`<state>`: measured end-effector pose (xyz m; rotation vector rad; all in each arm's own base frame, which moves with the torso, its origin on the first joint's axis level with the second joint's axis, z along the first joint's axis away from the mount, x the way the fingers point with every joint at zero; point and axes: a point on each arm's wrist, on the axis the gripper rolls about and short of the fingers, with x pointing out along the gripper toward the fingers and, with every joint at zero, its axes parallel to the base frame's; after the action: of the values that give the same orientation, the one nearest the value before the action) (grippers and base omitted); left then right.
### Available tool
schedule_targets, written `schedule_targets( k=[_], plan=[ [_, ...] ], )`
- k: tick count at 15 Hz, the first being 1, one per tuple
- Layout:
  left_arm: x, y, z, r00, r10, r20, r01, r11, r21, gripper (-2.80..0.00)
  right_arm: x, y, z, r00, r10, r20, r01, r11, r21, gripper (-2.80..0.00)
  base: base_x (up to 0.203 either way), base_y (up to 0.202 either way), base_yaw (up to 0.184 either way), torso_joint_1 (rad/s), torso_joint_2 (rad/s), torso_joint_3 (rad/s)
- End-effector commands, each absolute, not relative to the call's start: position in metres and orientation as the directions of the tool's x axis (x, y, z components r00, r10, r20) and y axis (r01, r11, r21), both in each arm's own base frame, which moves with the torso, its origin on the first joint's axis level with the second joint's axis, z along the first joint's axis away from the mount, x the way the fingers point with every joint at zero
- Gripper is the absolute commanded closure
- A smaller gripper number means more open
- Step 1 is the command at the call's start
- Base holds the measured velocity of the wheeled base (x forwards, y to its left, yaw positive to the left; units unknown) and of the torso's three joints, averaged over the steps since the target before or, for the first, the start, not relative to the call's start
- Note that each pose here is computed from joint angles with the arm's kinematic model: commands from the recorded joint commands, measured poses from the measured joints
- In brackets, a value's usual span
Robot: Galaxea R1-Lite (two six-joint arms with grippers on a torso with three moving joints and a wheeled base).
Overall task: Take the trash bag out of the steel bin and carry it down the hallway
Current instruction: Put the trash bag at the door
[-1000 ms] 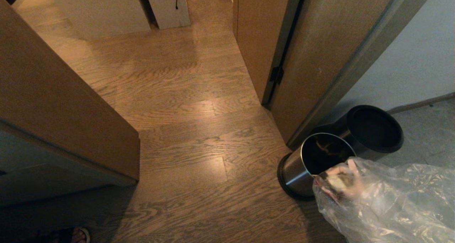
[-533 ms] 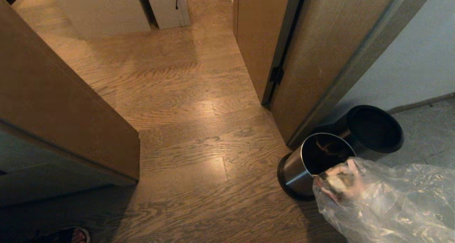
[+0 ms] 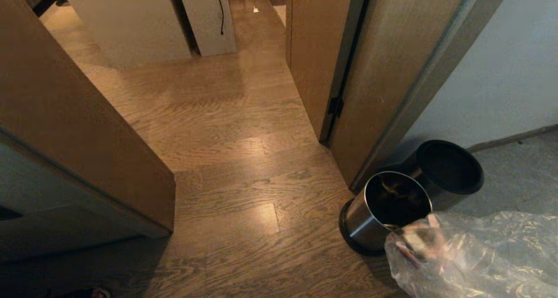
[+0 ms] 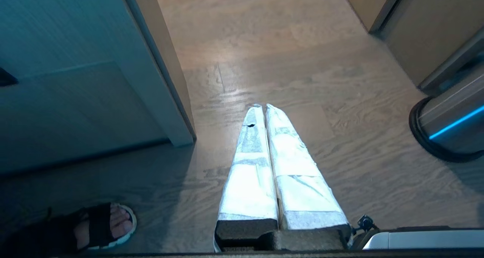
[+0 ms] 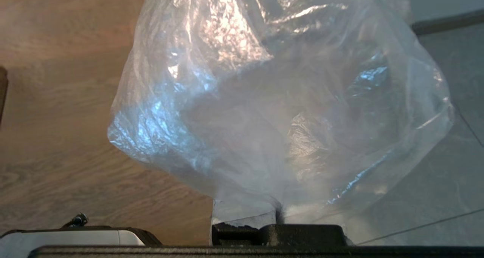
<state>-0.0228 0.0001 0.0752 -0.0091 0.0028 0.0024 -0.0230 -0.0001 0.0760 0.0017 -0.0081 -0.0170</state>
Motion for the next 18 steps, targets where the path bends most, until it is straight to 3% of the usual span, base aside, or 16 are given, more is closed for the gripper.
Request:
schedule_targets(
  k=[1,18],
  plan=[
    [-0.0228,0.0001,0.0752,1.0,0.003,-0.003,-0.003,1.0,-0.009,0.0,-0.0227,-0.0001,0.0752,1.0,-0.017,0.005,0.017,1.0,0.002,0.0,0.0,0.0,0.0,0.002,0.0,0.207],
    [-0.0228,0.0001,0.0752,1.0,0.003,-0.003,-0.003,1.0,-0.009,0.0,-0.0227,-0.0001,0.0752,1.0,-0.017,0.005,0.017,1.0,0.002,0.0,0.0,0.0,0.0,0.003,0.0,0.202]
  ],
)
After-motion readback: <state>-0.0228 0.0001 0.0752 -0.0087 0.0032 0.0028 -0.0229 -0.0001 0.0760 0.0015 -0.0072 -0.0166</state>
